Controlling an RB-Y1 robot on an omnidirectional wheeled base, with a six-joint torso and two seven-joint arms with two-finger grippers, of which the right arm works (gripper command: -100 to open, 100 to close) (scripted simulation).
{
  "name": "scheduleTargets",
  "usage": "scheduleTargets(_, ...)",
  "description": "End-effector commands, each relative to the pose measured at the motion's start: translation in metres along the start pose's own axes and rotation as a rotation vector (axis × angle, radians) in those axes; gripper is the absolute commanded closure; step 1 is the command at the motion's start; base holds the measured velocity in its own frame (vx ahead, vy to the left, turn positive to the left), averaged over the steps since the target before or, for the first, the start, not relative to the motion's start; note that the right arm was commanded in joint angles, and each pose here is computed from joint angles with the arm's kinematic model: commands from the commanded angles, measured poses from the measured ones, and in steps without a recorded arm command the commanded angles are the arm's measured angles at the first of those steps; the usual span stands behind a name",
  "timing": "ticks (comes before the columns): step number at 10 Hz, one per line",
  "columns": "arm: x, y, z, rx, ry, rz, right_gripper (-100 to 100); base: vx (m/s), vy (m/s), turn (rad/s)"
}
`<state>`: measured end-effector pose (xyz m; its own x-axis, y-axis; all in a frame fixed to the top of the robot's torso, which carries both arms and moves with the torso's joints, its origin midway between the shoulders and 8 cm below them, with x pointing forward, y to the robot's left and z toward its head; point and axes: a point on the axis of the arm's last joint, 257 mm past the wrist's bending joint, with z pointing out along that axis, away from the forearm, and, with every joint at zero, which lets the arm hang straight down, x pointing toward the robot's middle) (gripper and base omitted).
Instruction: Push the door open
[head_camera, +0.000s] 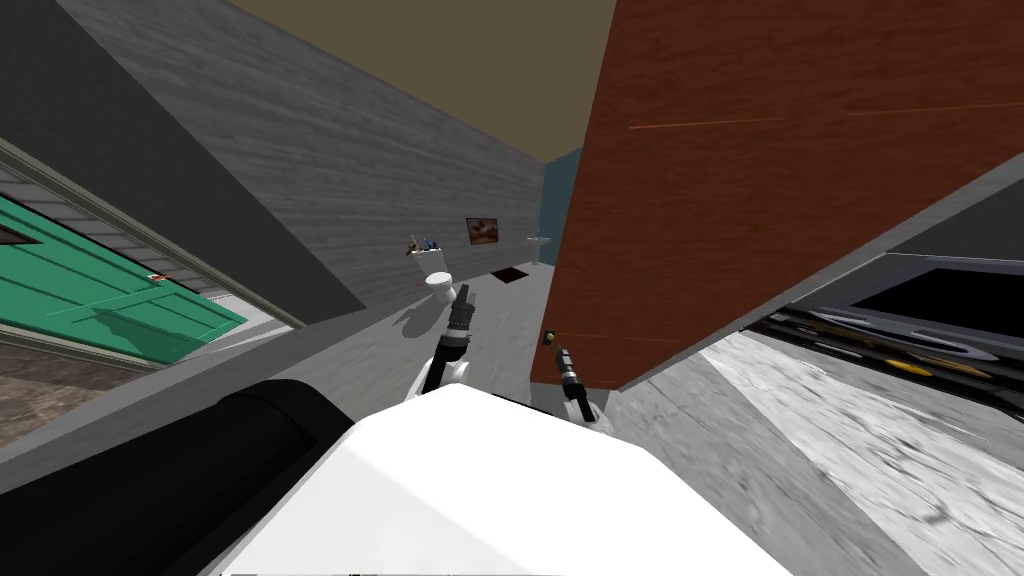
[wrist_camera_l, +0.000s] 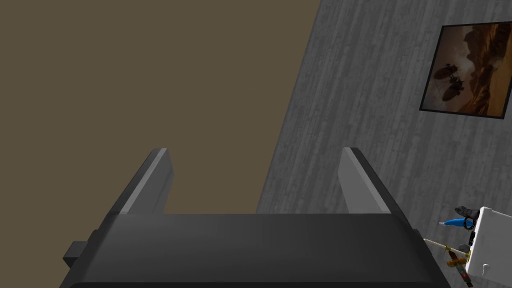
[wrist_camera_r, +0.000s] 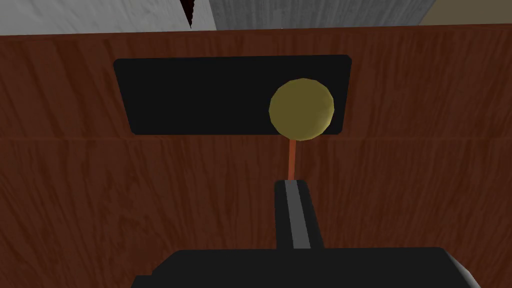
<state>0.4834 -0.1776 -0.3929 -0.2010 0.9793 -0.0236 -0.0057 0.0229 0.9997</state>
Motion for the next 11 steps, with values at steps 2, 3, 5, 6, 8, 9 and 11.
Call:
scheduleTargets(2,0.0024,0.0005,0.0019,0.001,-0.001,0.01,-100,-0.205,0.018,-0.051)
scheduleTargets(3,0.0039,0.0009,0.0027,0.001,-0.001,0.014,-100,-0.188,0.037,-0.047)
scheduleTargets(5,0.0071,0.0016,0.0042,0.001,0.0,0.023,-100,-0.202,0.011,-0.033)
scheduleTargets(6,0.006,0.0016,0.0039,0.001,0.0,0.02,-100,-0.093,0.007,-0.008)
scheduleTargets(8,0.0016,0.0012,0.0027,0.0,-0.007,0.014,-100,0.163,0.028,0.031)
scheduleTargets(9,0.0003,0.0012,0.0022,0.0,-0.01,0.013,-100,0.201,0.044,0.017)
scheduleTargets(11,-0.0015,0.0013,0.0014,-0.003,-0.017,0.012,-100,0.249,0.076,0.033)
